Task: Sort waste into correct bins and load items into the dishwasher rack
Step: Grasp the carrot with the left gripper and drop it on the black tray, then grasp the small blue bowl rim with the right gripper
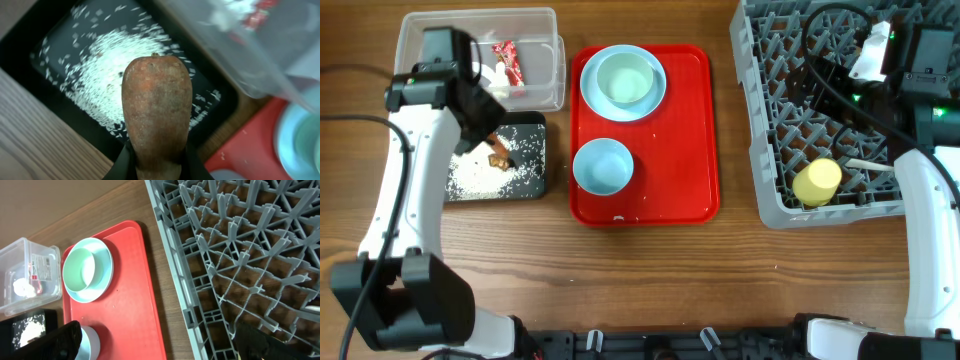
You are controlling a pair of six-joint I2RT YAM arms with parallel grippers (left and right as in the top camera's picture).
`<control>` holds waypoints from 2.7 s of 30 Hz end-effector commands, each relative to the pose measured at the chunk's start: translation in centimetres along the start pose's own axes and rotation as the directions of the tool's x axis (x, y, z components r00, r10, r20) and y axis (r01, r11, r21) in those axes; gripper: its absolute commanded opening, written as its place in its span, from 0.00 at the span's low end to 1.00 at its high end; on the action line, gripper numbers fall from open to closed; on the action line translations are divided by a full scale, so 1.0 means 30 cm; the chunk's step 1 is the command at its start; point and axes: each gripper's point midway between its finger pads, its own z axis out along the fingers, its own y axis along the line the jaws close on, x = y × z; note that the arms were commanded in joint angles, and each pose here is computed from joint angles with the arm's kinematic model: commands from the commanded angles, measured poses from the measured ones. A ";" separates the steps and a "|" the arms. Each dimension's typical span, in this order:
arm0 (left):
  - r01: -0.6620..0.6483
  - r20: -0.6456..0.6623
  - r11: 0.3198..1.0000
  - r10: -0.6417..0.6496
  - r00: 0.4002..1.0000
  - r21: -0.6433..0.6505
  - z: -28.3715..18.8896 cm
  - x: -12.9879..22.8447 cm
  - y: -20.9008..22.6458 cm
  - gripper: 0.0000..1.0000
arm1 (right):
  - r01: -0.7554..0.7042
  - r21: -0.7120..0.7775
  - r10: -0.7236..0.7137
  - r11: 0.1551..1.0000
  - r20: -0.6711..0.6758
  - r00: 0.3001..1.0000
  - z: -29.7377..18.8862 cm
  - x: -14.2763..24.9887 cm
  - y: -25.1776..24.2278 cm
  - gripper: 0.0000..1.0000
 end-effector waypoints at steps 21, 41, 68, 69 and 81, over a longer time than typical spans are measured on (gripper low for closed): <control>0.263 0.004 0.964 -0.264 0.965 0.033 0.258 0.052 0.043 0.80 | 0.101 -0.088 -0.102 0.991 -0.009 0.995 0.023 0.044 0.164 1.00; 0.061 0.144 0.958 -0.105 0.984 0.280 -0.097 0.045 -0.056 1.00 | 0.124 -0.125 -0.171 0.984 -0.512 0.841 0.639 0.748 0.569 0.70; 0.062 0.146 0.957 -0.106 0.984 0.282 -0.098 0.043 -0.058 1.00 | 0.080 -0.072 -0.107 0.994 -0.575 0.811 0.679 0.841 0.563 0.24; 0.062 0.146 0.957 -0.106 0.984 0.282 -0.098 0.043 -0.058 1.00 | 0.088 -0.078 -0.117 0.993 -0.569 0.814 0.681 0.837 0.565 0.42; 0.062 0.146 0.957 -0.106 0.984 0.282 -0.098 0.043 -0.058 1.00 | 0.084 -0.047 -0.096 0.995 -0.566 0.819 0.728 0.853 0.544 0.34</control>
